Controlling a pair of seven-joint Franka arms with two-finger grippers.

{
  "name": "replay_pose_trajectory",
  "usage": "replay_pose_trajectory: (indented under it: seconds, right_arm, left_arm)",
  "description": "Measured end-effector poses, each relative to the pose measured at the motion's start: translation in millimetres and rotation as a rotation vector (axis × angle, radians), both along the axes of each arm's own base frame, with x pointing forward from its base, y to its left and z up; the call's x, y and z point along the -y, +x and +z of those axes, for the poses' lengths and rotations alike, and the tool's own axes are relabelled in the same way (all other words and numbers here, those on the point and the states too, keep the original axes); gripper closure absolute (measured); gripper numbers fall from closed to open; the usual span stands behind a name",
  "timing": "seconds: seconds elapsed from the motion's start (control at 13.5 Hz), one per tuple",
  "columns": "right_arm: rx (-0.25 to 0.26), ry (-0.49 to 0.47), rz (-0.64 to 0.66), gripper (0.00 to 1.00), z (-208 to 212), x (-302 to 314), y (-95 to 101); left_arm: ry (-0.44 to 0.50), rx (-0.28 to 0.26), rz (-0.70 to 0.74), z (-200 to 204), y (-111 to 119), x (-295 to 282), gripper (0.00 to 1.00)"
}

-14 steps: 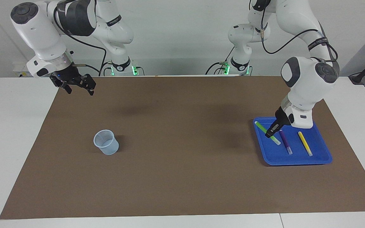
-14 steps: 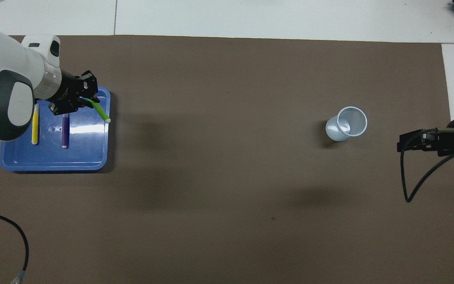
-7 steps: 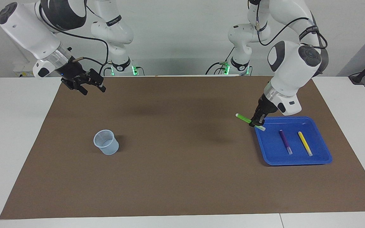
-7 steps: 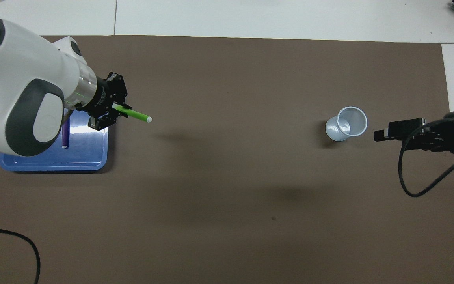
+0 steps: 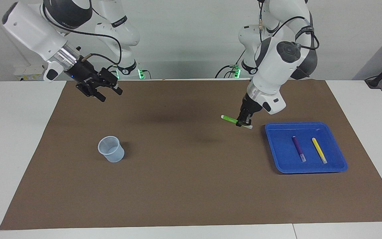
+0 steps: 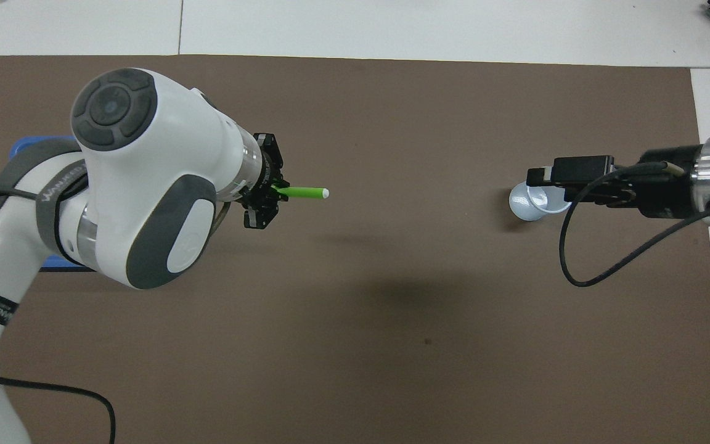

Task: Transfer and insert pens with both arms
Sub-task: 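Carry the green pen toward the right gripper while the right gripper approaches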

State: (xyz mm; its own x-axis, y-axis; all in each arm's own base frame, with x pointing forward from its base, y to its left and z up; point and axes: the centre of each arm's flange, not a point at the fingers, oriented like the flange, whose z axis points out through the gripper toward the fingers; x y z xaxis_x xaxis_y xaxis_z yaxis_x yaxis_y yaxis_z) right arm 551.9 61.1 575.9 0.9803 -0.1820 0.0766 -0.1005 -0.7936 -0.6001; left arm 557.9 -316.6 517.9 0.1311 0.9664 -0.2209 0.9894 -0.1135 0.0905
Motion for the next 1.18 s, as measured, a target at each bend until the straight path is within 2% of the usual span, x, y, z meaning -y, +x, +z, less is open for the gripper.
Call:
replay_pose_trajectory:
  seconds: [0.37, 0.59, 0.74, 0.89, 1.04, 1.18]
  right_arm:
    - [0.04, 0.001, 0.011, 0.0, -17.1, -34.9, 13.8]
    - [0.052, 0.0, 0.024, 0.0, -22.2, -51.1, 16.2]
    - [0.05, 0.001, 0.029, 0.0, -21.7, -52.3, 15.7]
    - [0.022, 0.007, 0.061, 0.0, -18.1, -55.4, 12.0]
    - [0.003, 0.016, 0.096, 0.0, -3.9, -55.2, 8.0]
    - [0.015, 0.019, 0.111, 0.0, 13.1, -54.9, 5.1]
  left_arm:
    - [-0.152, 0.07, 0.234, 22.9, -29.3, 74.6, 0.83]
    - [-0.247, 0.094, 0.378, 42.1, -31.3, 86.9, 0.83]
    - [-0.256, 0.099, 0.396, 47.4, -29.2, 84.6, 0.83]
    - [-0.279, 0.116, 0.396, 51.4, -30.1, 88.2, 0.83]
    - [-0.339, 0.162, 0.371, 55.0, -41.8, 108.3, 0.83]
    - [-0.378, 0.182, 0.345, 50.3, -57.6, 129.0, 0.83]
